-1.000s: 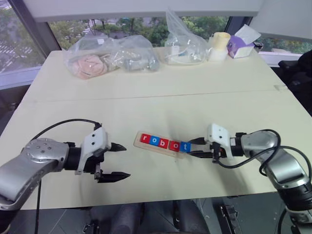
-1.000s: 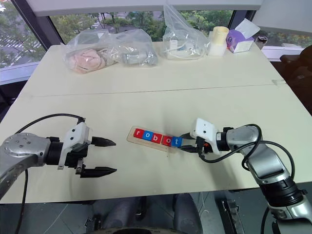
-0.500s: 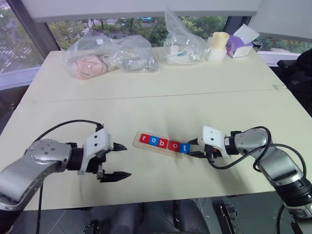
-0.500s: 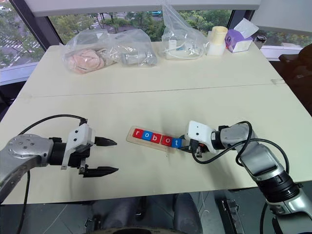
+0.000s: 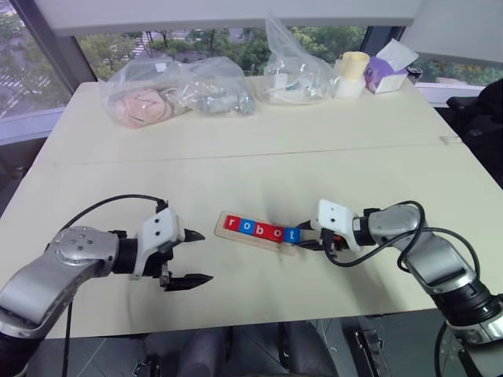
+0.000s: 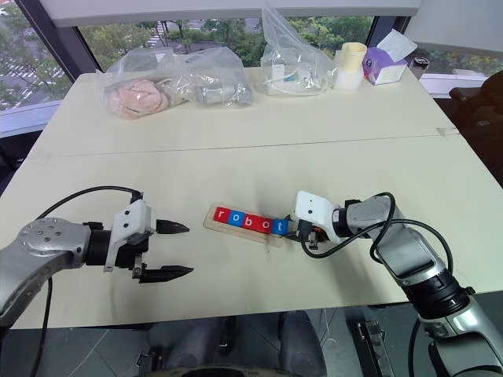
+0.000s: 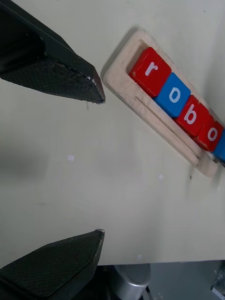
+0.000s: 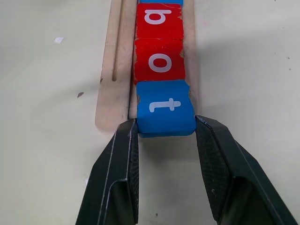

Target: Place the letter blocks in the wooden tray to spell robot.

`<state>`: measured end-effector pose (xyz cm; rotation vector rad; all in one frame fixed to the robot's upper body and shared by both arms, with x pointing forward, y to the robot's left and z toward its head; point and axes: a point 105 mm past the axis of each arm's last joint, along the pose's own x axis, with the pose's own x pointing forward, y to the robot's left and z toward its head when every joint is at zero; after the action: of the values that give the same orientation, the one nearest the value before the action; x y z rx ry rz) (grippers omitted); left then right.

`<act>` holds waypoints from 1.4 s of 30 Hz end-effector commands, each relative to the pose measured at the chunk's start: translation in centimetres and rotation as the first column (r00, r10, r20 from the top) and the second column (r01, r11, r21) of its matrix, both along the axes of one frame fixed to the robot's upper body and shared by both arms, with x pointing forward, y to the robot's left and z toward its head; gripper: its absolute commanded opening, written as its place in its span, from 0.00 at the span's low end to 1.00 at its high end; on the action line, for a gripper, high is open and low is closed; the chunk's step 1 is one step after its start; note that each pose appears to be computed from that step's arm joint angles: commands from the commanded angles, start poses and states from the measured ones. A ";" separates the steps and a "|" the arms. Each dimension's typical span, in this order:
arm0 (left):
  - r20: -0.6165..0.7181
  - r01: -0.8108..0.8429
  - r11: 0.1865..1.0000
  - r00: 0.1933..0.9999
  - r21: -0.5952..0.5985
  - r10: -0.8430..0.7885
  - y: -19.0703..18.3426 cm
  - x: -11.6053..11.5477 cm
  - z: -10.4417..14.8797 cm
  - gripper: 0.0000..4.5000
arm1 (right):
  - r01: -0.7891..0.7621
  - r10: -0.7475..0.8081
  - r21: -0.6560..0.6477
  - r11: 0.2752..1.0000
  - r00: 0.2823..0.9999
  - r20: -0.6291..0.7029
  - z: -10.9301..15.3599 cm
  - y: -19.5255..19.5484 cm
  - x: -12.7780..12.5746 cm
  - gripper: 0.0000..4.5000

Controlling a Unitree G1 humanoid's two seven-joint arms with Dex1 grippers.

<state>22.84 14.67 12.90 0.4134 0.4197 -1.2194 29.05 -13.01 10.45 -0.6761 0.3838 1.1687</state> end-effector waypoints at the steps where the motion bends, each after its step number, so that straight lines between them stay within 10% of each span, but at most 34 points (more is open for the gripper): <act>1: 0.029 0.011 1.000 1.000 -0.003 -0.011 -0.2 0.2 0.1 1.00 | -0.018 0.017 0.024 1.000 0.999 0.035 0.9 1.2 -0.2 0.25; 12: 0.041 0.008 1.000 0.999 0.001 -0.008 -0.2 0.7 -0.4 1.00 | -0.007 0.005 0.030 1.000 0.999 0.046 0.9 1.3 0.0 0.25; 19: 0.044 -0.001 1.000 0.999 0.006 0.000 0.0 0.9 -0.6 1.00 | -0.004 -0.001 0.060 0.998 0.996 0.093 1.9 1.8 0.6 0.98; 28: 0.054 -0.013 1.000 0.998 -0.004 0.013 0.2 1.4 -0.4 1.00 | 0.145 -0.169 0.229 0.962 0.982 0.088 4.4 1.0 2.8 0.98; 34: 0.005 -0.178 0.939 0.982 -0.294 0.188 0.6 3.1 3.5 1.00 | 0.358 -0.419 0.355 0.864 0.901 0.111 5.2 -1.5 5.1 0.98; 42: -0.080 -0.415 0.811 0.903 -0.412 0.422 3.5 3.5 4.0 1.00 | 0.428 -0.518 0.542 0.723 0.855 0.016 7.7 -3.3 2.3 0.98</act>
<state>26.47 17.88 15.91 -0.0570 0.2521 -0.8649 32.05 -16.52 16.84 -0.1787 0.1209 0.6537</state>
